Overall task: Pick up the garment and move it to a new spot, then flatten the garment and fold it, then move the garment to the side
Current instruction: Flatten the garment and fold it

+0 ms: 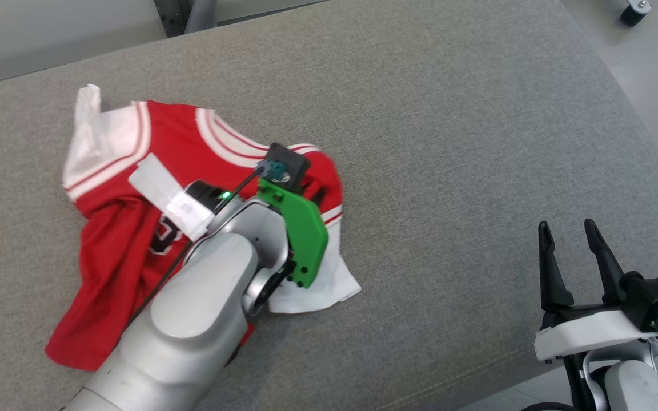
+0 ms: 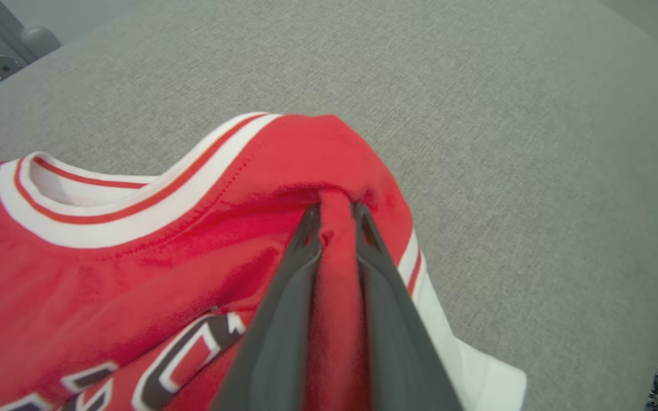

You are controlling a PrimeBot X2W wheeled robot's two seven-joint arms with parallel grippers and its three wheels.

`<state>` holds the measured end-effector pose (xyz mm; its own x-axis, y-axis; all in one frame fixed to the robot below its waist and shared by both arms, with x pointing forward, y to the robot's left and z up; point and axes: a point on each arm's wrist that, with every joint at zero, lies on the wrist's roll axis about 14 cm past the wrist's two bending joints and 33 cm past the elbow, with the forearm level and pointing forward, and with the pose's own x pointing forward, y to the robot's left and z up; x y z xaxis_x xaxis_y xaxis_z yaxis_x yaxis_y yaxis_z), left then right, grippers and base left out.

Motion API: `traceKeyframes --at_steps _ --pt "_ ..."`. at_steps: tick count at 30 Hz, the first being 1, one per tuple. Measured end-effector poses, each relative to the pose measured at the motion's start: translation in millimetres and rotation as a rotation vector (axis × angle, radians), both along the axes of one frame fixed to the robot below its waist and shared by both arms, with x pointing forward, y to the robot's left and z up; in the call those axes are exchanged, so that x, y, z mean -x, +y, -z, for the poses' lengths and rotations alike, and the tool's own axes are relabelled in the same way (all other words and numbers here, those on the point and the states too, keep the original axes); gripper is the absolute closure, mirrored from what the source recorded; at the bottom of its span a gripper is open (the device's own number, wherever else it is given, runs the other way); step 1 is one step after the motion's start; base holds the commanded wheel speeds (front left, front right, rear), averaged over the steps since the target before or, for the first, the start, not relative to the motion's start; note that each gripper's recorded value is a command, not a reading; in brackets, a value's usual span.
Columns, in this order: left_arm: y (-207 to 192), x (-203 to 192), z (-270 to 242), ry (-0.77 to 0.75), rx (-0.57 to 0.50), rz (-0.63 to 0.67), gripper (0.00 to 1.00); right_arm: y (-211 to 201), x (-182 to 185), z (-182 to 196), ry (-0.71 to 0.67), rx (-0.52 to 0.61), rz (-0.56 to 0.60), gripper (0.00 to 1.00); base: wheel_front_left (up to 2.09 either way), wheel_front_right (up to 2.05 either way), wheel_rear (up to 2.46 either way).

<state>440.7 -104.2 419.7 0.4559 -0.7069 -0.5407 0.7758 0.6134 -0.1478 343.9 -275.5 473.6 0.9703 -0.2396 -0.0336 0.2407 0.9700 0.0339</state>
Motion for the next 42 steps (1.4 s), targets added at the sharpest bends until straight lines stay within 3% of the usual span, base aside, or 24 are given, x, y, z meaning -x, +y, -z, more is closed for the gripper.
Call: traceKeyframes --at_steps 3,7,13,14,15,16,21,25,29,33,38,42 --pt "-32.9 14.8 -35.4 -0.027 0.108 0.087 1.00 0.2 2.6 -0.3 -0.001 -0.004 0.001 0.00 0.00 0.00 0.00" --pt "-60.4 41.0 -52.7 -0.003 0.163 0.193 1.00 -0.1 5.5 -1.8 -0.006 -0.012 0.006 0.00 0.00 0.00 0.00" --pt "-84.5 50.0 -64.0 -0.031 0.270 0.215 1.00 -10.2 13.3 -2.0 -0.002 -0.013 0.043 0.00 0.00 0.00 0.00" --pt "-85.2 46.7 -61.8 -0.038 0.283 0.193 0.87 -11.3 14.4 -0.5 0.003 -0.015 0.048 0.00 0.00 0.00 0.00" --pt "-85.6 44.5 -57.3 -0.045 0.282 0.180 0.53 -12.3 15.4 0.9 0.008 -0.017 0.053 0.00 0.00 0.00 0.00" --pt "-85.7 43.6 -51.7 -0.044 0.278 0.173 0.00 -12.9 16.4 2.4 0.013 -0.020 0.057 0.00 0.00 0.00 0.00" --pt "-90.0 48.0 -43.9 0.004 0.315 0.163 0.00 -23.7 21.1 7.0 0.030 -0.020 0.094 0.00 0.00 0.00 0.00" --pt "-83.4 35.9 -72.4 0.013 0.447 0.082 0.00 -20.5 17.6 11.9 0.041 -0.026 0.083 0.00 0.00 0.00 0.00" --pt "-41.2 16.7 -83.8 -0.037 0.468 -0.029 0.00 -11.2 10.8 13.8 0.038 -0.038 0.051 0.00 0.00 0.00 0.00" --pt "35.1 1.2 -65.2 -0.073 0.373 -0.214 0.00 -0.2 2.0 11.2 0.021 -0.046 0.012 0.00 0.00 0.00 0.00" --pt "133.1 12.7 -19.1 0.001 0.213 -0.437 0.00 9.4 -4.4 12.5 0.022 -0.042 -0.024 0.00 0.00 0.00 0.00" --pt "178.6 26.7 3.9 0.066 0.146 -0.546 0.00 20.0 -13.3 12.4 0.019 -0.036 -0.062 0.00 0.00 0.00 0.00"
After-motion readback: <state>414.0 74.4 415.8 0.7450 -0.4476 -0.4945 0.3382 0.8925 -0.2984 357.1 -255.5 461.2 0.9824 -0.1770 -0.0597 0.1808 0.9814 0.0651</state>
